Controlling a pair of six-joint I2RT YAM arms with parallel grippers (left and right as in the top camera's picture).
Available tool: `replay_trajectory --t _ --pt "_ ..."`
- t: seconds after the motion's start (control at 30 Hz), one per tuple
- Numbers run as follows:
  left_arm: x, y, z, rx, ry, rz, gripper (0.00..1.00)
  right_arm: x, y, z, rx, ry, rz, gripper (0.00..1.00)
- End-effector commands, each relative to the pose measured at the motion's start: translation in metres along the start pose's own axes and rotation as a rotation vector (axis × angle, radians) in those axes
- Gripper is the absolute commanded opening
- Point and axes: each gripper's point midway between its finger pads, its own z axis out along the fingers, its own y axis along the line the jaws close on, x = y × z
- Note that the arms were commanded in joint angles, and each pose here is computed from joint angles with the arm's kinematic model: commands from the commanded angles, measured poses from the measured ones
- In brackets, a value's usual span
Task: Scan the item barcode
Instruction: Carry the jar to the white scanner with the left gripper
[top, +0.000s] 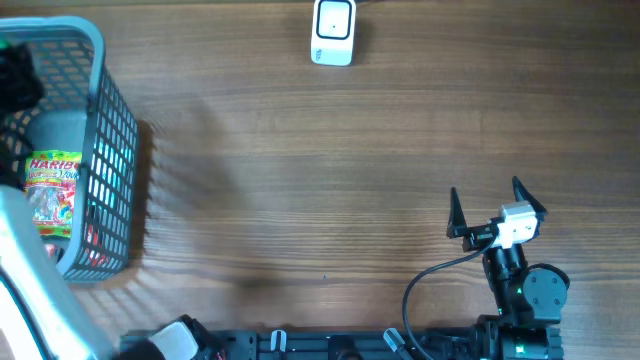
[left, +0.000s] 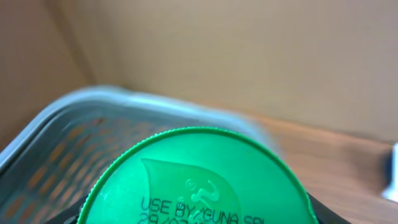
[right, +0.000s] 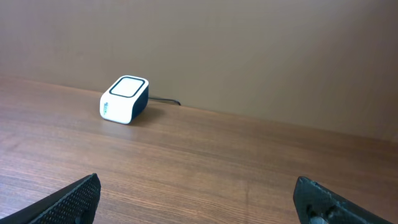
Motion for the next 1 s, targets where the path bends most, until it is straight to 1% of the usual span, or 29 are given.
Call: replay_trajectory --t 0.0,0.07,0.13,0.2,0.27,0.4,0.47,0.53,0.63,0.77,0.87,0.97 --pt "-0.025 -0.091 -0.034 0.231 -0.091 0.080 0.64 -0.002 -0.001 0.000 0.010 -0.009 -0.008 1.00" --pt "-0.018 -0.146 -0.042 0.364 -0.069 0.098 0.63 -0.002 -0.001 0.000 0.010 -0.009 -0.007 1.00" --pt "-0.003 -0.194 -0.045 0.484 -0.016 0.122 0.62 -0.002 -0.001 0.000 0.010 -0.009 -0.008 1.00" --pt "0.015 -0.233 -0.045 0.574 0.047 0.155 0.62 -0.002 -0.001 0.000 0.010 -0.009 -0.007 1.00" --pt "0.038 -0.260 -0.039 0.609 0.133 0.162 0.61 -0.002 -0.001 0.000 0.010 -0.009 -0.008 1.00" --pt "0.113 -0.327 -0.026 0.697 0.377 0.246 0.61 -0.002 -0.001 0.000 0.010 -0.009 -0.007 1.00" --pt "0.141 -0.351 -0.021 0.727 0.454 0.274 0.61 -0.002 -0.001 0.000 0.010 -0.009 -0.008 1.00" --pt "0.176 -0.379 -0.013 0.759 0.536 0.324 0.62 -0.002 -0.001 0.000 0.010 -0.009 -0.007 1.00" --pt "0.213 -0.401 0.000 0.771 0.612 0.366 0.61 -0.002 -0.001 0.000 0.010 -0.009 -0.007 1.00" --pt "0.248 -0.412 0.022 0.750 0.690 0.365 0.60 -0.002 -0.001 0.000 0.010 -0.009 -0.008 1.00" --pt "0.261 -0.417 0.035 0.745 0.703 0.365 0.63 -0.002 -0.001 0.000 0.010 -0.009 -0.008 0.99" --pt "0.272 -0.420 0.043 0.741 0.716 0.368 0.64 -0.002 -0.001 0.000 0.010 -0.009 -0.008 1.00"
